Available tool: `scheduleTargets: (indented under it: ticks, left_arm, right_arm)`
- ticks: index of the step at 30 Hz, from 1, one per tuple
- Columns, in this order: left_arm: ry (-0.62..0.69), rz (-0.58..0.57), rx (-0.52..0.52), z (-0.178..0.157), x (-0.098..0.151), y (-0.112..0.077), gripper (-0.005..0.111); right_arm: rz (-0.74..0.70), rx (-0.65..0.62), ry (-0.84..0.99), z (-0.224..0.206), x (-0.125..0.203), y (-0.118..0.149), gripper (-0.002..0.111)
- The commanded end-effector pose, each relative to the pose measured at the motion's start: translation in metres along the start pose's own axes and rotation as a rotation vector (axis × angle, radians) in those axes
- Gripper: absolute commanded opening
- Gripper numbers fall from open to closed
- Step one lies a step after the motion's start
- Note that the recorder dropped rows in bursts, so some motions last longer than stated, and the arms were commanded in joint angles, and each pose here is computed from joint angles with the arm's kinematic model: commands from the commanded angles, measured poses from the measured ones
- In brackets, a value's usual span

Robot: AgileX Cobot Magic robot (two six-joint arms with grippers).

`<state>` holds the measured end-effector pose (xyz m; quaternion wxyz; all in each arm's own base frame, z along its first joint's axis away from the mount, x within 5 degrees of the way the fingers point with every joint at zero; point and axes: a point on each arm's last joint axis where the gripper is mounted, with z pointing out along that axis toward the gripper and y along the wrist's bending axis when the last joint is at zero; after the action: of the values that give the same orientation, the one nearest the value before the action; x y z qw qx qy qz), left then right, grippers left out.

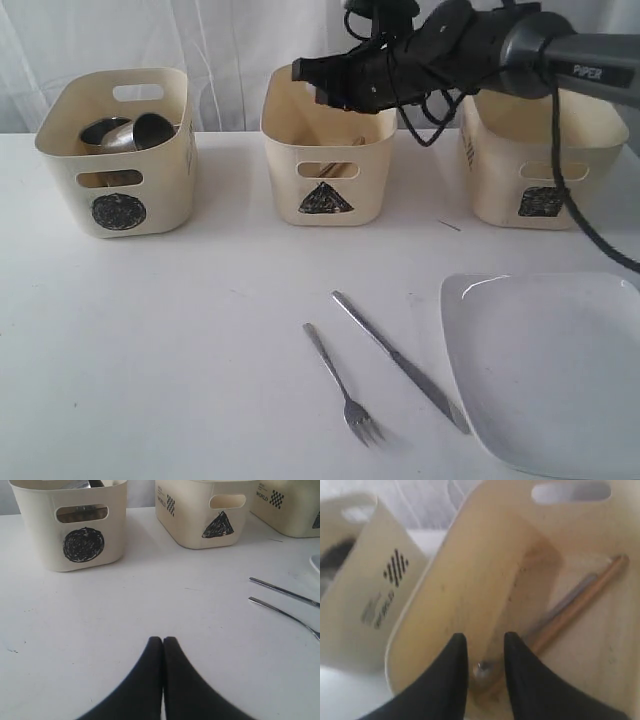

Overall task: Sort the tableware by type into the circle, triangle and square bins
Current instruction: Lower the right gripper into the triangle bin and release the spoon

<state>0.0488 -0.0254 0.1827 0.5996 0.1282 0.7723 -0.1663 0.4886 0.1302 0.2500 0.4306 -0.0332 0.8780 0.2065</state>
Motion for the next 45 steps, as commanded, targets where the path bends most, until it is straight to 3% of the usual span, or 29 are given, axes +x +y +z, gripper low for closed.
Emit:
scheduleTargets:
  ticks: [1,5,12,19,30,45]
  left_arm:
    - [0.006,-0.004,0.000,0.000,0.002,0.000,0.000]
    - [0.006,-0.004,0.000,0.000,0.002,0.000,0.000]
    - [0.006,-0.004,0.000,0.000,0.002,0.000,0.000]
    - [0.006,-0.004,0.000,0.000,0.002,0.000,0.000]
    - [0.006,-0.004,0.000,0.000,0.002,0.000,0.000]
    - [0.006,-0.004,0.000,0.000,0.002,0.000,0.000]
  right_arm:
    - [-0.269,0.060,0.364,-0.043,0.041,0.005,0.026]
    - [-0.418,0.077,0.562,-0.076,0.077,0.024,0.026]
    - [-0.561,0.101,0.594,-0.097,0.121,0.062,0.031]
    - [-0.573,0.191,0.446,-0.084,0.104,0.052,0.032]
    - [-0.625,0.188,0.399,-0.061,0.108,0.044,0.032]
    - [-0.650,0.178,0.232,-0.061,0.074,0.053,0.032]
